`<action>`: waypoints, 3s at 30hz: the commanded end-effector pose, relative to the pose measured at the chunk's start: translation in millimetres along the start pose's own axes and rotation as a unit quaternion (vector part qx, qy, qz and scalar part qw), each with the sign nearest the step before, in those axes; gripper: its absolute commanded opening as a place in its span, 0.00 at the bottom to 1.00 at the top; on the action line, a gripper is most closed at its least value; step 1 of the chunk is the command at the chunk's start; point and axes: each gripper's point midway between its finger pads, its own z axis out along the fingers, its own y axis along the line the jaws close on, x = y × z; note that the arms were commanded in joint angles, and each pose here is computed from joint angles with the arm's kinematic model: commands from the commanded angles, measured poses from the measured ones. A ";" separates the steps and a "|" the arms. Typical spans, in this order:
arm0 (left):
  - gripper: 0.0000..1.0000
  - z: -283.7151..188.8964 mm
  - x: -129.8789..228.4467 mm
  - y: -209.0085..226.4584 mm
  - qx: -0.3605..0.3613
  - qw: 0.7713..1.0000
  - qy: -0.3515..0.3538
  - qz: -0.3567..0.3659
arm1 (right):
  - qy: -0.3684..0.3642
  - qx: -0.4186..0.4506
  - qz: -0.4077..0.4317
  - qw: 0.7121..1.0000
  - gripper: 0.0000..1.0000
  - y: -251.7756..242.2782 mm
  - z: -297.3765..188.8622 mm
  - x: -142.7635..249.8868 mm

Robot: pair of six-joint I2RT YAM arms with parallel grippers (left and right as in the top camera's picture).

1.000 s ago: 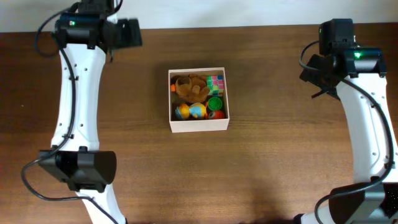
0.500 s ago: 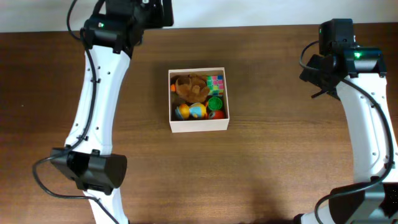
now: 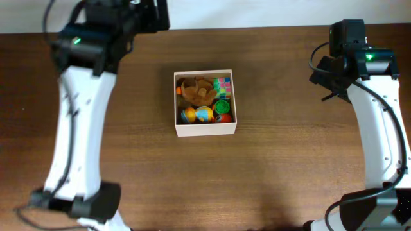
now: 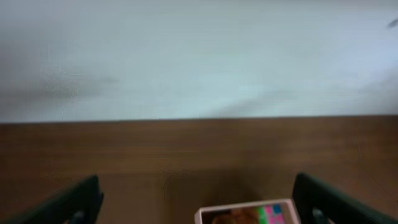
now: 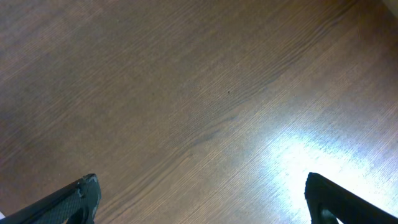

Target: Pack container

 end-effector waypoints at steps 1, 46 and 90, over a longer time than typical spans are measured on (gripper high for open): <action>0.99 -29.9 -10.3 8.0 -0.010 1.000 -0.021 0.006 | 0.002 0.003 -0.002 1.000 0.99 -0.6 2.7 -0.3; 0.99 -62.4 -12.0 -37.8 0.088 0.996 -0.025 0.013 | 0.002 0.003 -0.002 1.000 0.99 -0.6 2.7 -0.3; 0.99 -79.0 -19.6 -29.1 0.061 0.998 -0.020 0.013 | 0.002 0.003 -0.002 1.000 0.99 -0.6 2.7 -0.3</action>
